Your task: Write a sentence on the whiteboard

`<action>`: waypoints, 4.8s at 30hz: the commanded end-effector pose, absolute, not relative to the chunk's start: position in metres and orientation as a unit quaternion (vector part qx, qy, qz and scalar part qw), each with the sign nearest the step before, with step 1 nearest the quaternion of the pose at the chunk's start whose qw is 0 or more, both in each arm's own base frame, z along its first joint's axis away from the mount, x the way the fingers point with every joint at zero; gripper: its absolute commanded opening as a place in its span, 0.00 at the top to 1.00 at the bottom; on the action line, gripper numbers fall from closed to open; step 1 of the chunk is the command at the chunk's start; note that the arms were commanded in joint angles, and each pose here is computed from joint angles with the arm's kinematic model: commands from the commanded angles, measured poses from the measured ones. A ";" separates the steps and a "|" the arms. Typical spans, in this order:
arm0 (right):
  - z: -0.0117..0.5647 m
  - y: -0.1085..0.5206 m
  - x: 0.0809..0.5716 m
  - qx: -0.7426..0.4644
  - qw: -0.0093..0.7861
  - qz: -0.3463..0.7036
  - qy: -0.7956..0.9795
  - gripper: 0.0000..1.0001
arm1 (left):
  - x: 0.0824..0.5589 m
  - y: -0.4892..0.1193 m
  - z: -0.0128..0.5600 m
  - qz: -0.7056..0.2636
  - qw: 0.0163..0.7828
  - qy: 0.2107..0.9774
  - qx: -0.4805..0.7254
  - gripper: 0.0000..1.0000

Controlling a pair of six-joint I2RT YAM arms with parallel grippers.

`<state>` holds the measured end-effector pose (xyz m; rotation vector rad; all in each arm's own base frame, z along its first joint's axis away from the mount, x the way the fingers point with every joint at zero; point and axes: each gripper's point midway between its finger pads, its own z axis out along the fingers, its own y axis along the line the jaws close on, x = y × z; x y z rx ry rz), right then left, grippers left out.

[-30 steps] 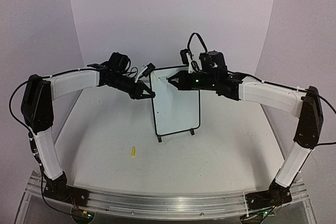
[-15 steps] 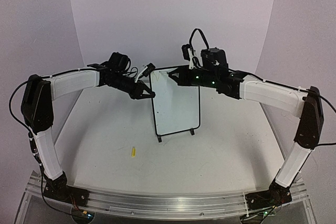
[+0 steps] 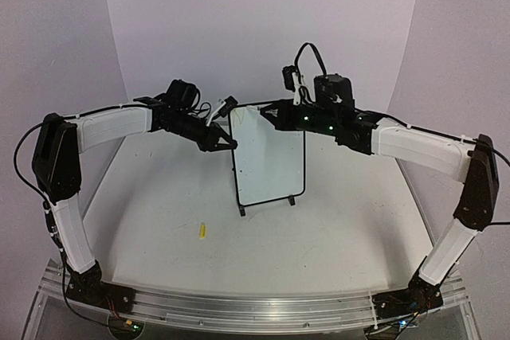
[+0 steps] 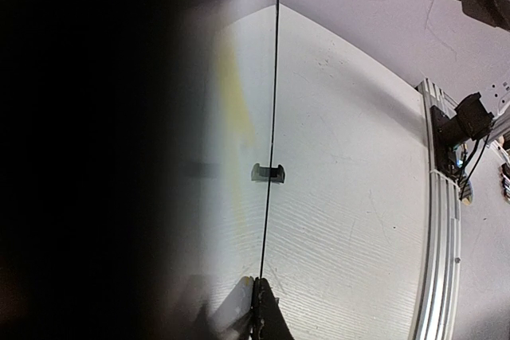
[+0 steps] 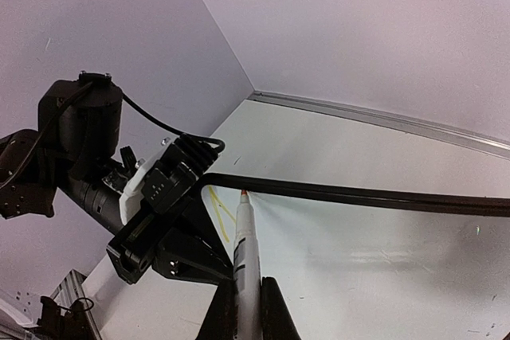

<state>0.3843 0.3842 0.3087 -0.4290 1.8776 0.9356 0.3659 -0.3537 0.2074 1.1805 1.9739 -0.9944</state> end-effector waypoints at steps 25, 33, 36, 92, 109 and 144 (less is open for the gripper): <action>0.310 0.383 0.381 -0.175 0.487 0.404 0.755 1.00 | 0.361 -0.348 0.199 -0.345 0.299 0.764 0.456 1.00; 0.307 0.383 0.386 -0.167 0.489 0.398 0.758 1.00 | 0.360 -0.348 0.199 -0.345 0.299 0.764 0.457 1.00; 0.305 0.383 0.388 -0.163 0.488 0.395 0.761 1.00 | 0.361 -0.348 0.200 -0.345 0.300 0.763 0.457 1.00; 0.318 0.368 0.398 -0.123 0.512 0.391 0.755 1.00 | 0.360 -0.347 0.203 -0.343 0.302 0.762 0.459 1.00; 0.291 0.377 0.396 -0.134 0.480 0.397 0.770 1.00 | 0.360 -0.347 0.204 -0.343 0.304 0.761 0.459 1.00; 0.279 0.348 0.387 -0.112 0.486 0.353 0.791 1.00 | 0.359 -0.347 0.206 -0.343 0.305 0.760 0.459 1.00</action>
